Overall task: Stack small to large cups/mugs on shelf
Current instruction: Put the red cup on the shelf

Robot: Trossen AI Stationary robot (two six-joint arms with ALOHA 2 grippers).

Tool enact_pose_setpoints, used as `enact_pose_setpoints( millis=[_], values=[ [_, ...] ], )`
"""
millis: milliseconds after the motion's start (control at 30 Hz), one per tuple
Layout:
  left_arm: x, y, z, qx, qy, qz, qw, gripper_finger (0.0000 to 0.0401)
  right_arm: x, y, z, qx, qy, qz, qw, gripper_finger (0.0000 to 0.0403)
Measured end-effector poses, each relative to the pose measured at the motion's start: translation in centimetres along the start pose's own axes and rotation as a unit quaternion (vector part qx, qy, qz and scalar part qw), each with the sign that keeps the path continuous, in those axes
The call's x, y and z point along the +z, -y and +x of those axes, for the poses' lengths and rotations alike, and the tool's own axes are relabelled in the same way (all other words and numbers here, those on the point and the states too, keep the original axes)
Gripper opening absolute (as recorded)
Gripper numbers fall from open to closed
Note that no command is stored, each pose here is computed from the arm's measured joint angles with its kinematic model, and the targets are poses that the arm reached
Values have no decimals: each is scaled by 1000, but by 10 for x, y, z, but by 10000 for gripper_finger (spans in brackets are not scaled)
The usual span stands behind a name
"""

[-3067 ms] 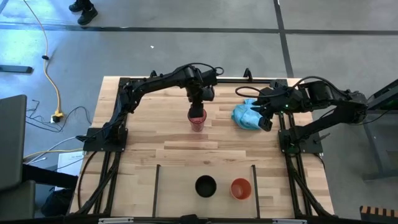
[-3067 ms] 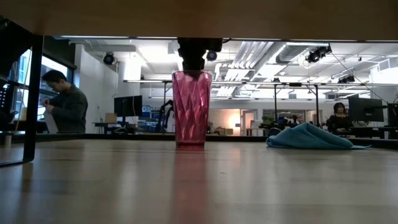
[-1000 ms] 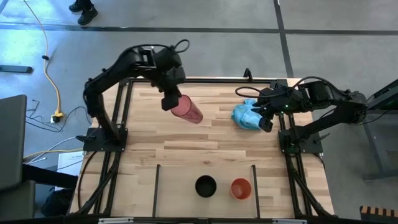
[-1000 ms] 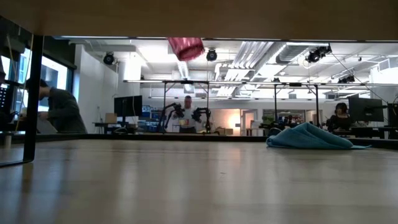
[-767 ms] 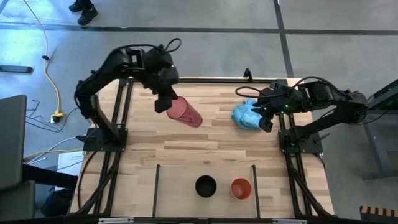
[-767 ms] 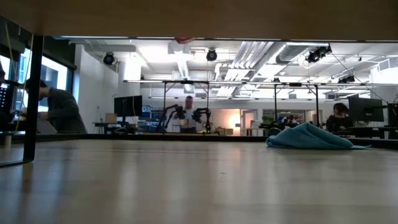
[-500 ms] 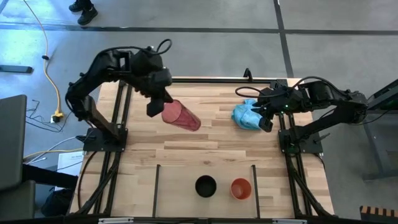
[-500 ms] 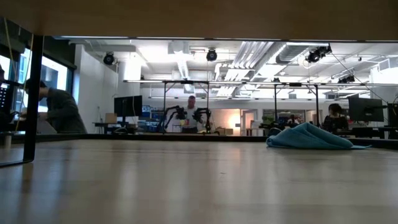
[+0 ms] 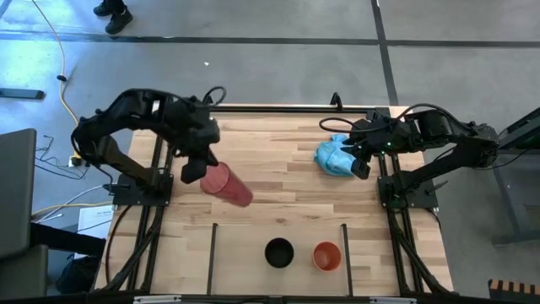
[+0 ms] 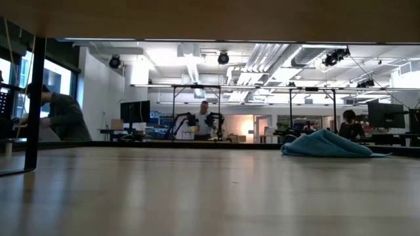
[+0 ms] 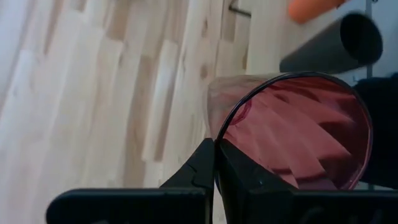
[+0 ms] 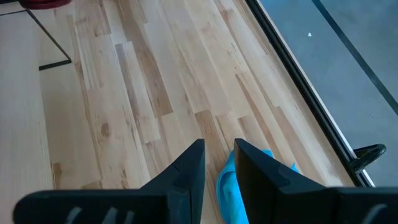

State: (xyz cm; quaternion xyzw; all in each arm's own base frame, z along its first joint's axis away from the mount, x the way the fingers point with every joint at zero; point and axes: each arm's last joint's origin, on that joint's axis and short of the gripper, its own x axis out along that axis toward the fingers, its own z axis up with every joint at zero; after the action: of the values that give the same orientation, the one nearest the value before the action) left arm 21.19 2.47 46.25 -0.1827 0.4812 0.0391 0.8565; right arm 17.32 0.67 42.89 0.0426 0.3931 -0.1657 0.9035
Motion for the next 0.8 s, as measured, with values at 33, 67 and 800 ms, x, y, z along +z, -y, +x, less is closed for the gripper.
enact_pose_setpoints(
  millis=[33, 67, 800],
  values=[
    [-4, 1, 1, -1, -5, -4, 1000, 0, 0, 0, 0, 0, 0, 0, 1000, 78],
    [-7, 3, 1, -3, -8, -6, 1000, 0, 0, 0, 0, 0, 0, 0, 1000, 78],
    [-36, 44, -5, -63, -42, -35, 997, 0, 5, -1, 0, 5, 24, 7, 1000, 78]
  ],
)
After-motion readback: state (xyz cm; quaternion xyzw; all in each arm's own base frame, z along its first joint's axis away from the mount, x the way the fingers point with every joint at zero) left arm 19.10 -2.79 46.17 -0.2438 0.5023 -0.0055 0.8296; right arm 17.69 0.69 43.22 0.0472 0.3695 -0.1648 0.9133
